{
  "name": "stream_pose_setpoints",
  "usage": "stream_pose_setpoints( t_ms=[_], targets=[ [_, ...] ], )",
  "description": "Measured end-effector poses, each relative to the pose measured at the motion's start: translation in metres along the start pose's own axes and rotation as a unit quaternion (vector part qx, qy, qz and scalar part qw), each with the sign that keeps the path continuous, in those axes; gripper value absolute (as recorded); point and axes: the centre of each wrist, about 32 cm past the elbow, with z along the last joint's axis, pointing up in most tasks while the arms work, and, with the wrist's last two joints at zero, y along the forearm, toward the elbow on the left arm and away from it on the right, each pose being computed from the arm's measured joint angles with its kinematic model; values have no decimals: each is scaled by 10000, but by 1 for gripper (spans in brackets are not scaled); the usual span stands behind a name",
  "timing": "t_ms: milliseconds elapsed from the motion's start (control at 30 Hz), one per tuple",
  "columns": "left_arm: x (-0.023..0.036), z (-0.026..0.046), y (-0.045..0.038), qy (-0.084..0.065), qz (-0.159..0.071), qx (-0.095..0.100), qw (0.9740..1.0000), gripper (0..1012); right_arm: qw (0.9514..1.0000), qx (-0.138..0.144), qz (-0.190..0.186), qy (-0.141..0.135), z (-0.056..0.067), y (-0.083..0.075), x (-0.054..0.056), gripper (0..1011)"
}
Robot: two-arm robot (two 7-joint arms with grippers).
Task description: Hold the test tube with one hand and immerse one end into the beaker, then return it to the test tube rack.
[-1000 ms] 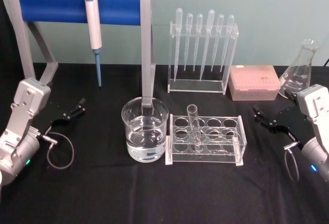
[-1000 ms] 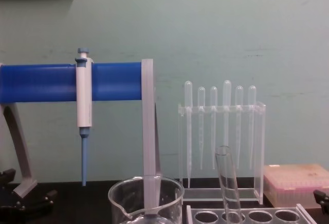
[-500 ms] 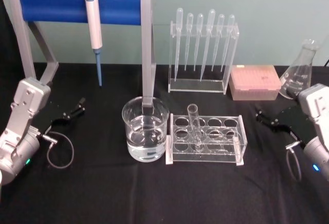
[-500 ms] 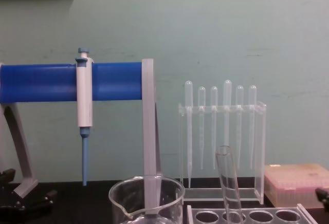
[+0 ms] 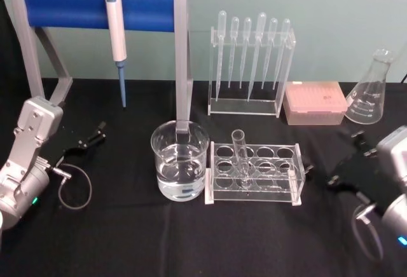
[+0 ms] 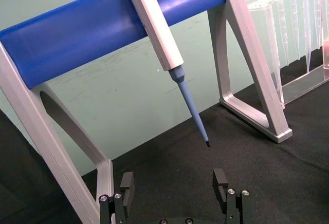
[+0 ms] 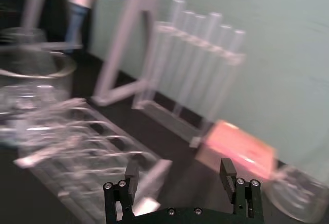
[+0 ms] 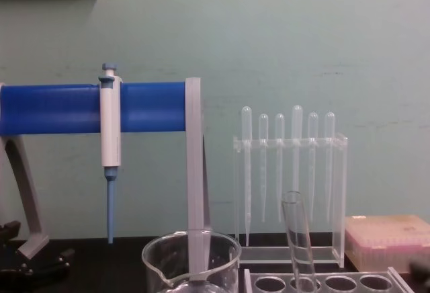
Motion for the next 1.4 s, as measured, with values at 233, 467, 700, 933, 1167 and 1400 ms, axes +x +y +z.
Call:
stream_pose_setpoints(
  t_ms=[233, 467, 700, 933, 1167, 1400],
  targets=[
    [0, 0, 0, 0, 0, 0, 10000, 1000, 9974, 275, 662, -92, 19, 22, -291, 1004],
    [0, 0, 0, 0, 0, 0, 10000, 1000, 9928, 648, 969, -279, -3, 152, -490, 1004],
    [0, 0, 0, 0, 0, 0, 10000, 1000, 9894, 997, 974, -411, -4, 337, -625, 1004],
    [0, 0, 0, 0, 0, 0, 10000, 1000, 9879, 1243, 833, -406, -21, 474, -732, 1004],
    [0, 0, 0, 0, 0, 0, 10000, 1000, 9885, 1289, 731, -287, -79, 542, -780, 977],
    [0, 0, 0, 0, 0, 0, 10000, 1000, 9892, 1315, 642, -58, -139, 585, -806, 814]
  ],
)
